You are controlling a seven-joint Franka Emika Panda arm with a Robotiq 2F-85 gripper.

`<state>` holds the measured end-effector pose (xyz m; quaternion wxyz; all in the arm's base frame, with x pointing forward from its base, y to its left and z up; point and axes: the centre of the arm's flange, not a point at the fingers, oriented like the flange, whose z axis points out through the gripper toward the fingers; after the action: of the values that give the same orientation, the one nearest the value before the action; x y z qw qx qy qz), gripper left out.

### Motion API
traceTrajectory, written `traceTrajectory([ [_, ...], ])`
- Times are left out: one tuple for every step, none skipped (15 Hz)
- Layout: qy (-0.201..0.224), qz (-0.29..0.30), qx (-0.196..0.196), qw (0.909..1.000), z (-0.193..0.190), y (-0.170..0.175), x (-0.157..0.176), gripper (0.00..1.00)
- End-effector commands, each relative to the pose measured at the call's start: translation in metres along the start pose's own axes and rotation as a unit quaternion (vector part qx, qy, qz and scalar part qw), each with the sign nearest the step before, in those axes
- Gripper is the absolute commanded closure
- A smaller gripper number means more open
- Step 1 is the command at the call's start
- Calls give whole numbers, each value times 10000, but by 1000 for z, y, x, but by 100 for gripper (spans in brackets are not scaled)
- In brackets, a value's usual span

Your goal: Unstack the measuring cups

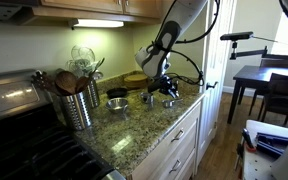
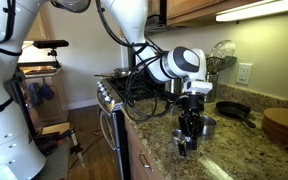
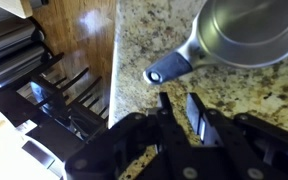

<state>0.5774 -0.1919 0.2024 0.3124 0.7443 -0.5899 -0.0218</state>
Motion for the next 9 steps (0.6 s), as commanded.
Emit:
traceTrajectory([
  [2, -47, -38, 10000, -2, 10, -1, 50],
  [7, -42, -25, 10000, -3, 11, -1, 46],
  [3, -58, 36, 10000, -6, 13, 0, 41],
  [16, -60, 112, 9999, -10, 16, 1, 35],
  [-7, -62, 244, 9997, -16, 19, 4, 28],
  [-7, -64, 330, 9994, -20, 21, 6, 22],
  [-13, -46, 428, 9991, -25, 23, 9, 15],
  [0, -13, 500, 9987, -31, 25, 13, 9],
  [2, 28, 571, 9984, -37, 27, 16, 2],
])
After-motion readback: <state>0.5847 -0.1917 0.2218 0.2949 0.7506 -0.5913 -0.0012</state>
